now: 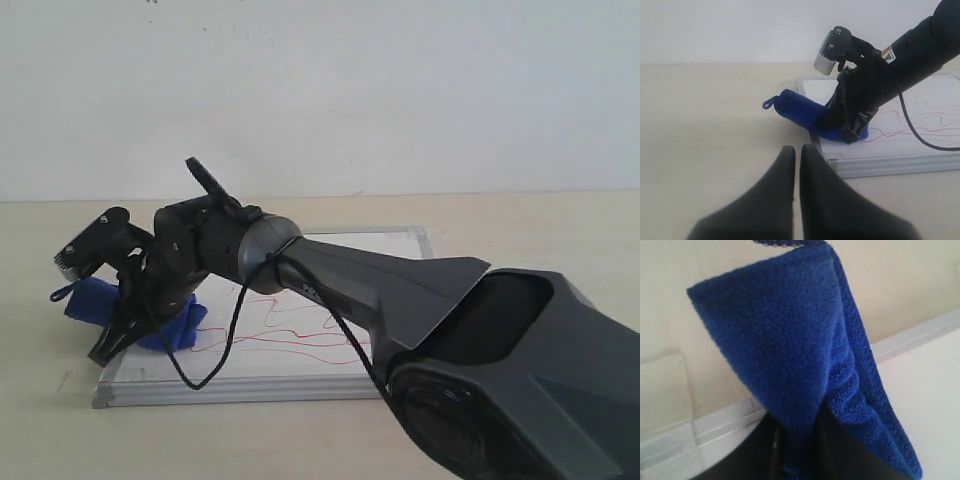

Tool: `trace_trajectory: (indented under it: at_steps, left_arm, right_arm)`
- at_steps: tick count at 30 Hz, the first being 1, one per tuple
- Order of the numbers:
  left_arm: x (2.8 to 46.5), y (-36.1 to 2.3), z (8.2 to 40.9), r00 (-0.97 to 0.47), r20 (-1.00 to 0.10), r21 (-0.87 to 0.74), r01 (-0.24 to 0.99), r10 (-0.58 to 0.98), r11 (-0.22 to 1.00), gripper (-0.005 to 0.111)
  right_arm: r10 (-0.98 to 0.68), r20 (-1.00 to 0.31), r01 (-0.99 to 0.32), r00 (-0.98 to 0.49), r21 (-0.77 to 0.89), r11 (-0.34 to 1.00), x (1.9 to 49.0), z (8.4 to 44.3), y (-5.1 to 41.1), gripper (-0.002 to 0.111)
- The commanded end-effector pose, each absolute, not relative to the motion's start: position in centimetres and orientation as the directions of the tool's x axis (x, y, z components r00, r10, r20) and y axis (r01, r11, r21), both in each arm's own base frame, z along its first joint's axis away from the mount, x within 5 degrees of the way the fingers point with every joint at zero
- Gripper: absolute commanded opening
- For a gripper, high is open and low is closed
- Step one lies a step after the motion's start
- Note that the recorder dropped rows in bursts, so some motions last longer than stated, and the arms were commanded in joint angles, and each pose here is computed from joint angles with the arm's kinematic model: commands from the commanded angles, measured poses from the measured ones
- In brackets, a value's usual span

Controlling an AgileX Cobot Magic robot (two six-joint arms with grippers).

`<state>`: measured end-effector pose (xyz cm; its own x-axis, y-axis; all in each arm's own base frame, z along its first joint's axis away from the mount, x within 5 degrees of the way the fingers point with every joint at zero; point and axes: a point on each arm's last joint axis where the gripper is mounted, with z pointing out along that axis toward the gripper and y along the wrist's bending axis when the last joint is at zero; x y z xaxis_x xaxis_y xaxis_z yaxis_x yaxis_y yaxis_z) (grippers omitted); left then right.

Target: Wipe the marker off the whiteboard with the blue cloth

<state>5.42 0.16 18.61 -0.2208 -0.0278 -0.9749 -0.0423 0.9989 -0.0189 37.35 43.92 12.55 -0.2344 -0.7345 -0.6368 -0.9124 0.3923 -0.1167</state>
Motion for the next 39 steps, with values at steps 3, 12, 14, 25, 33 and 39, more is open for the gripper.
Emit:
trace_trajectory:
  at_steps: [3,12,14,25,33,39]
  left_arm:
    - [5.4,0.2,18.5,-0.217,-0.976,-0.026,-0.042,-0.034,0.999,0.004]
    - [5.4,0.2,18.5,-0.217,-0.976,-0.026,-0.042,-0.034,0.999,0.004]
    - [5.4,0.2,18.5,-0.217,-0.976,-0.026,-0.042,-0.034,0.999,0.004]
    - [5.4,0.2,18.5,-0.217,-0.976,-0.026,-0.042,-0.034,0.999,0.004]
    - [5.4,0.2,18.5,-0.217,-0.976,-0.026,-0.042,-0.034,0.999,0.004]
    - [5.4,0.2,18.5,-0.217,-0.976,-0.026,-0.042,-0.034,0.999,0.004]
  right_arm:
    - [-0.76,-0.559,-0.842,-0.333,-0.188,0.506,41.3,11.7,39.6,-0.001]
    - [-0.622,-0.647,-0.81,-0.441,-0.011,0.586,41.6,12.1,39.9,-0.001]
    - [-0.646,-0.657,-0.858,-0.388,0.001,0.514,40.1,12.2,41.4,-0.001]
    - [-0.768,-0.576,-0.947,-0.28,0.033,0.32,34.6,11.6,44.9,-0.001]
    - [-0.768,-0.5,-0.848,-0.401,-0.113,0.517,38.9,11.2,41.0,-0.001]
    - [-0.67,-0.52,-0.769,-0.53,-0.038,0.638,40.1,11.2,40.0,-0.001]
